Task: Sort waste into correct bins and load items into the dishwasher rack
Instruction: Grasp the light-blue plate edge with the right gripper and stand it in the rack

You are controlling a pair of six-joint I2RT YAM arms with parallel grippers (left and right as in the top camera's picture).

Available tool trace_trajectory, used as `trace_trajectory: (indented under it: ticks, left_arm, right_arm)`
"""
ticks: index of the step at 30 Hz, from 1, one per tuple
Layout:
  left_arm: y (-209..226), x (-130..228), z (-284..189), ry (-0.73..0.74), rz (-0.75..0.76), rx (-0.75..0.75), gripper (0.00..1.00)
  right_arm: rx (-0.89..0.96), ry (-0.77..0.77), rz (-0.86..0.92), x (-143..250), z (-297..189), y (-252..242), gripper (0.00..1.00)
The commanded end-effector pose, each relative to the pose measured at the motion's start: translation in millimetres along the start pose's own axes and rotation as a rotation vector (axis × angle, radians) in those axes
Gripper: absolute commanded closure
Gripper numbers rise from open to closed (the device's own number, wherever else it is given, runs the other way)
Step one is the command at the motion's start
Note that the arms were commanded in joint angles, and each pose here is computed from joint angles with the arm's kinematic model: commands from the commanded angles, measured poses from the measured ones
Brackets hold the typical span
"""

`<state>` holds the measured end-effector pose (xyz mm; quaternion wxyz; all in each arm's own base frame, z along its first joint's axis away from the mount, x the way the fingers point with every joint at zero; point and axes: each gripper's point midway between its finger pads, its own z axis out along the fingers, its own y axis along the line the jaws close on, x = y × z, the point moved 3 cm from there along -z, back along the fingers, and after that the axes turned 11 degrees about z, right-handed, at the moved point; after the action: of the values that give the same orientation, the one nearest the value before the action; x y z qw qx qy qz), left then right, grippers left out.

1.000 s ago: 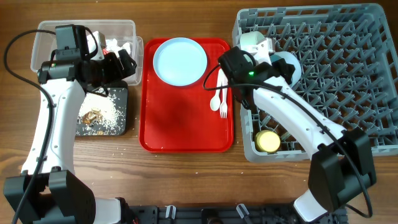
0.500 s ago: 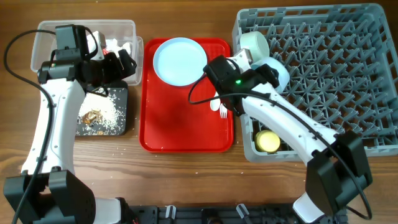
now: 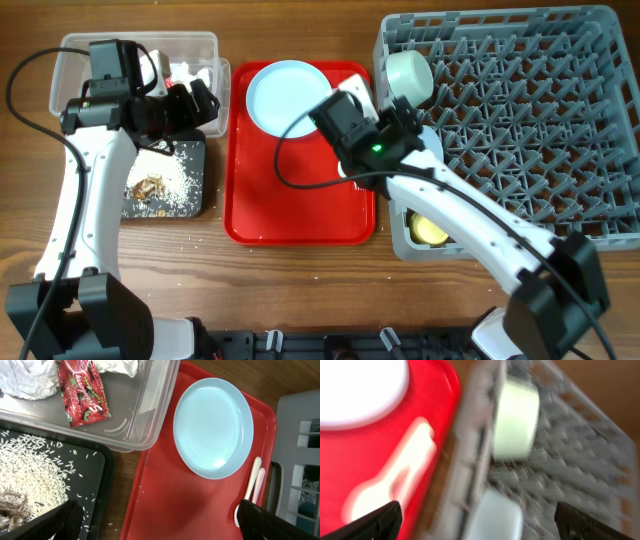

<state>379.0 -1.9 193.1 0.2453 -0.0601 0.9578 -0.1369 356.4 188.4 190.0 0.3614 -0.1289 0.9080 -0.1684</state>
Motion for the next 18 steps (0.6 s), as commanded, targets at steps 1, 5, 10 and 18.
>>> trace_trajectory:
  ticks: [1,5,10,18]
  left_arm:
    - [0.6,-2.6,-6.3,-0.019,0.007,-0.006,0.0]
    - [0.6,-2.6,-6.3,-0.019,0.007,-0.006,0.0]
    - [0.6,-2.6,-6.3,-0.019,0.007,-0.006,0.0]
    - [0.6,-2.6,-6.3,-0.019,0.007,-0.006,0.0]
  right_arm:
    - [-0.397,-0.095,0.102,-33.2,-31.9,42.5,0.0]
    - [-0.611,-0.123,0.222,-49.5,-44.0,67.5,0.01]
    - [-0.66,-0.167,0.535,-83.0,-46.2,53.8,0.07]
    - [-0.718,0.049,0.541,-114.1,-4.2,52.6,0.01]
